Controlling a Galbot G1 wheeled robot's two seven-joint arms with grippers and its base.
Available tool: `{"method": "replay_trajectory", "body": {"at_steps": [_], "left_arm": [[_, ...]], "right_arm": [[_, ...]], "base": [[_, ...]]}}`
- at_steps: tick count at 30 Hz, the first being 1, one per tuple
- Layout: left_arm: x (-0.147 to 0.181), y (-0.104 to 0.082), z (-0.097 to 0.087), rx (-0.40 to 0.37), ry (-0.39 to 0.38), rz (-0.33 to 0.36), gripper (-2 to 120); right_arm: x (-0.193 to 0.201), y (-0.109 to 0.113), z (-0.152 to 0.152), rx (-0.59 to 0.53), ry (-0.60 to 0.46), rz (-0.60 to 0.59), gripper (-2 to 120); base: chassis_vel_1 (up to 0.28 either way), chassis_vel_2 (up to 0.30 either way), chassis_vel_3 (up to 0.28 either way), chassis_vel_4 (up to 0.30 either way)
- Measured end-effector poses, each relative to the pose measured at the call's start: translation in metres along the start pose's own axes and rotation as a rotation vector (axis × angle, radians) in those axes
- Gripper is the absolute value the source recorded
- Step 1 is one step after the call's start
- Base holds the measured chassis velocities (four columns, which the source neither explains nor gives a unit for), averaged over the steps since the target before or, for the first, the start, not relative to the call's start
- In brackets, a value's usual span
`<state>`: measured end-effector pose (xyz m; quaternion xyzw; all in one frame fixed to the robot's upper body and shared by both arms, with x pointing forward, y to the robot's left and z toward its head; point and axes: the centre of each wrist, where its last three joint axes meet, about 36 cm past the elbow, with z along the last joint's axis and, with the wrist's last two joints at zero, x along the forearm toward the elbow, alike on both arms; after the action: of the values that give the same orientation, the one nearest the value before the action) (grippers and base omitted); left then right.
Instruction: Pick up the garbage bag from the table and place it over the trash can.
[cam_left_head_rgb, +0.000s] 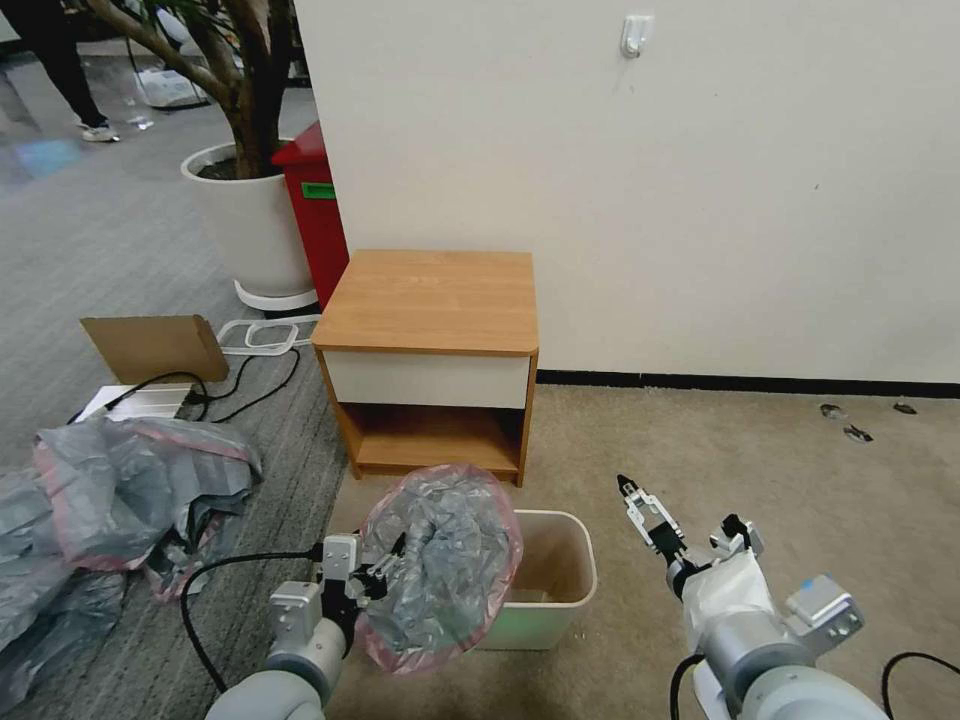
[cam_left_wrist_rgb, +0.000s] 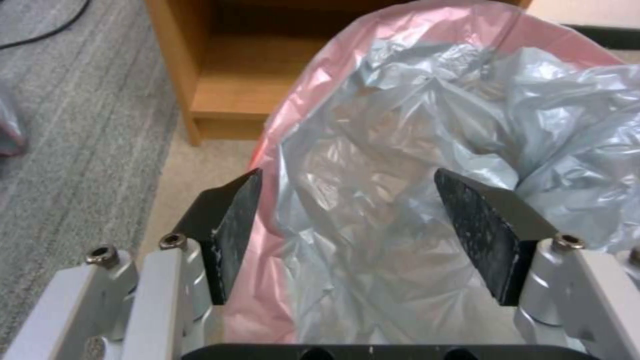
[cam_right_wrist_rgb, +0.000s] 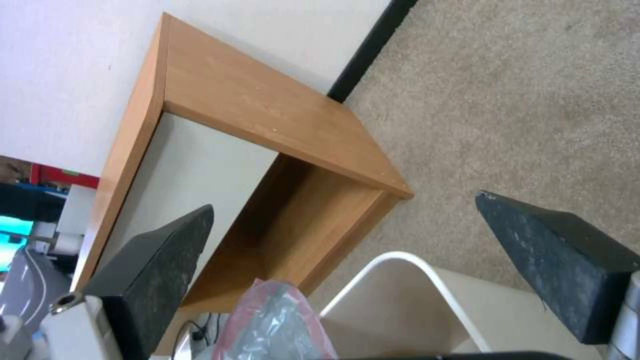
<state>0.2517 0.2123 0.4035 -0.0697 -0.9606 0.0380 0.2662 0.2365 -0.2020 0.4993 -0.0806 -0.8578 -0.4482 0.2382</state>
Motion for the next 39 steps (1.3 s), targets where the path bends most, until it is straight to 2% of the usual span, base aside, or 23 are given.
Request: {"method": "replay_trajectory", "body": {"at_steps": [27,29,33,35,36,39], "left_arm": [[-0.026,-0.026,0.019,-0.022,0.049,0.057,65],[-0.027,-0.028,0.019,-0.024,0.063,0.051,61],[-0.028,-0.033,0.02,-0.028,0.104,0.029,41],[-0.029,-0.033,0.02,-0.027,0.107,0.027,39],[-0.03,-0.034,0.021,-0.025,0.11,0.022,32],[-0.031,-0.036,0.022,-0.019,0.111,0.02,24]], "right_arm": [[-0.004,-0.004,0.004,-0.001,-0.007,0.022,100],[-0.004,-0.005,0.004,0.0,-0.008,0.024,100],[-0.004,-0.005,0.004,0.003,-0.013,0.026,100],[-0.005,-0.005,0.004,0.003,-0.014,0.027,100],[-0.005,-0.005,0.004,0.005,-0.016,0.029,100],[-0.005,-0.006,0.004,0.01,-0.022,0.032,100]], "base": [[0.0,0.0,0.0,0.0],[0.0,0.0,0.0,0.0],[0.0,0.0,0.0,0.0],[0.0,0.0,0.0,0.0],[0.0,0.0,0.0,0.0],[0.0,0.0,0.0,0.0]]}}
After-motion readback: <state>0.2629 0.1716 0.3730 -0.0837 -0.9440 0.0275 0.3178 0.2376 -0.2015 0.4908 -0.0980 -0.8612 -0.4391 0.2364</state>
